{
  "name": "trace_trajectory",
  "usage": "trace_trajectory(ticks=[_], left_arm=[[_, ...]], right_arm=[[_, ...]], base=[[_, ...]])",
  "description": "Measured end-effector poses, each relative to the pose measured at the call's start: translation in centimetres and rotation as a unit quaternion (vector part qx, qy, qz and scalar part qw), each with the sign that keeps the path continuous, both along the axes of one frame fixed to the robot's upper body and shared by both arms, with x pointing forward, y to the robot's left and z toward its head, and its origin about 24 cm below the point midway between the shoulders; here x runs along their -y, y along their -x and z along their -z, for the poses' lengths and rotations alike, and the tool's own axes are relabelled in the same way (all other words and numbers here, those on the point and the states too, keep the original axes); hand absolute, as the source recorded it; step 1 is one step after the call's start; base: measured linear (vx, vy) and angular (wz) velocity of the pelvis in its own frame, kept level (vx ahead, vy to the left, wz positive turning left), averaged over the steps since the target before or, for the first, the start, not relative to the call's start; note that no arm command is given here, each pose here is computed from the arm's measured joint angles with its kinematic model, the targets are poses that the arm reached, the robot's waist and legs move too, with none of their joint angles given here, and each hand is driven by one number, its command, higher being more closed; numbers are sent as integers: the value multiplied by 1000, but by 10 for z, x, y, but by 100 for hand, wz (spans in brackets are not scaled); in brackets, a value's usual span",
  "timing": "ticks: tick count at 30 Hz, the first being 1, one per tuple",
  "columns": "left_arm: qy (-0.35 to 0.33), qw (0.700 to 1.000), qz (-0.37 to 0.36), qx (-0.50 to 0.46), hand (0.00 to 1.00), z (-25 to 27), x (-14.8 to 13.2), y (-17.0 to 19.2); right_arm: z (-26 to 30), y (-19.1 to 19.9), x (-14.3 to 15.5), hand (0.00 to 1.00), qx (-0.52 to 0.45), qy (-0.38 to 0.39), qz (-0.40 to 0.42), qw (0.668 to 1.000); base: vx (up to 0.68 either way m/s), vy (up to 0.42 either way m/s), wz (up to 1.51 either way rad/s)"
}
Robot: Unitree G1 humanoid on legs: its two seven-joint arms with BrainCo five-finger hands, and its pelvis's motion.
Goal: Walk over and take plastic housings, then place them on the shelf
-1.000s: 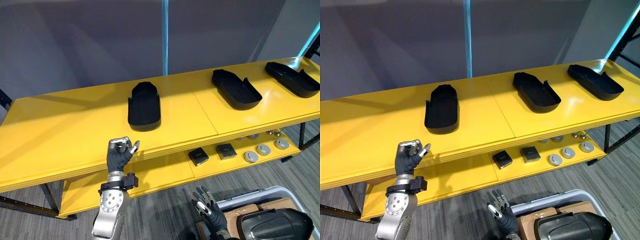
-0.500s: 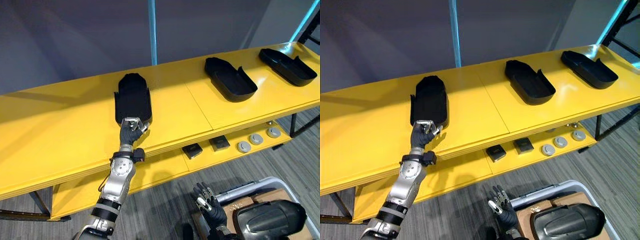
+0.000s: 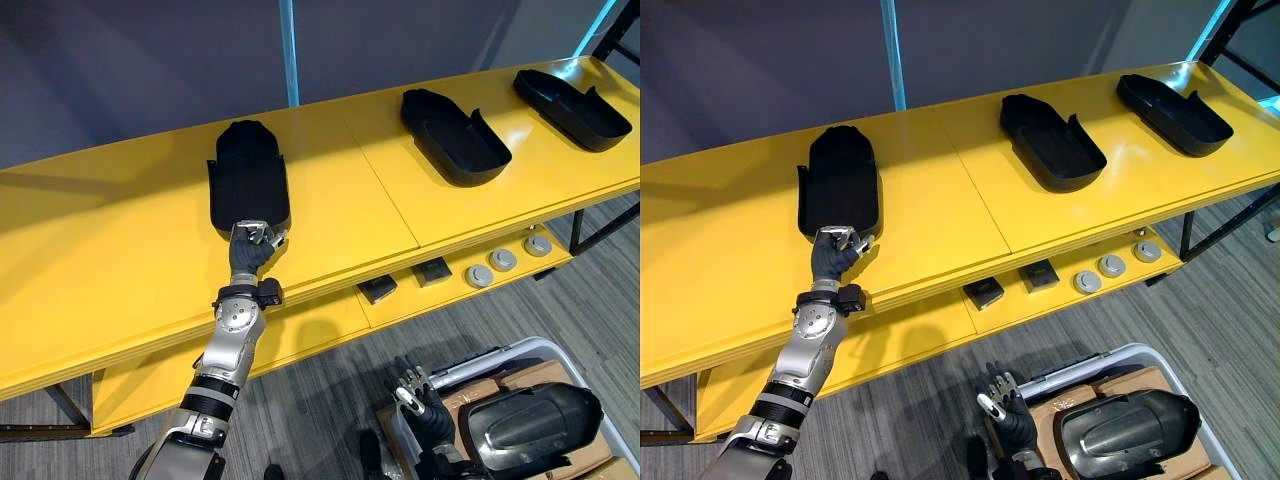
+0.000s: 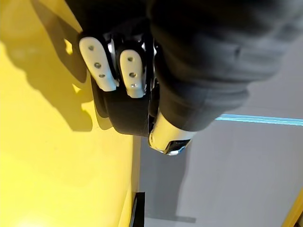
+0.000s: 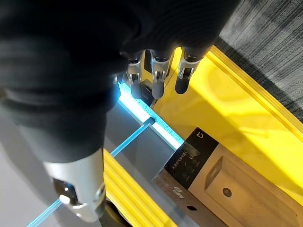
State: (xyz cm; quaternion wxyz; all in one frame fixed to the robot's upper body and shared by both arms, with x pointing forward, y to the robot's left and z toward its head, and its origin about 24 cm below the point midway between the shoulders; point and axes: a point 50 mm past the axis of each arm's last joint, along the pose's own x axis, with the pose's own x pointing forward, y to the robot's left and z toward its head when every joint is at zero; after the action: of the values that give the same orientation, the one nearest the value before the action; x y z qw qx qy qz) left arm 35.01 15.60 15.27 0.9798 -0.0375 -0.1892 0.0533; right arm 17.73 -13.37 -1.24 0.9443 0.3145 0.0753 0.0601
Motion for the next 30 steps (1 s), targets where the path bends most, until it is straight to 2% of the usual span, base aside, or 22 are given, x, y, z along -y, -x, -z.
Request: trace_trajectory(ticks=[2,3,4,9,11,14,17,20,26,30], left_arm=[[1,1000,1,-1,100,0,1,0],[4,1000,3,-1,0,1,2,0],[13,1000,7,5,0,-1,5,4],[98,987,62,112,0,-13,26,75],[132,980,65,137,0,-10,23,110],[148,977,43,150,0,-4,12,137],[150,977,0,149,0,2,0,148],[135,982,-12,135,0,8,0,154],[142,981,11,132,0,8,16,150],[134,983,12,126,0,10,16,145]], right_arm=[[0,0,0,0,0,0,0,1000],[0,0,0,0,1,0,0,1000],[-1,-1,0,0,2,-1,1,1000],[-7,-7,2,0,17,10,21,1000],[-15,-9,12,0,35,14,45,998],[-26,-15,26,0,66,29,78,994],[-42,-31,29,0,101,53,83,990],[-49,-37,33,0,114,74,91,987],[-61,-5,46,0,121,62,152,979],[-63,-8,37,0,125,45,166,977]], base=[[-3,1,2],[-3,6,7],[-1,12,6],[25,17,-1],[38,40,-20],[55,46,-49],[20,77,-113],[16,187,-148],[-45,295,-92],[-351,278,-173]])
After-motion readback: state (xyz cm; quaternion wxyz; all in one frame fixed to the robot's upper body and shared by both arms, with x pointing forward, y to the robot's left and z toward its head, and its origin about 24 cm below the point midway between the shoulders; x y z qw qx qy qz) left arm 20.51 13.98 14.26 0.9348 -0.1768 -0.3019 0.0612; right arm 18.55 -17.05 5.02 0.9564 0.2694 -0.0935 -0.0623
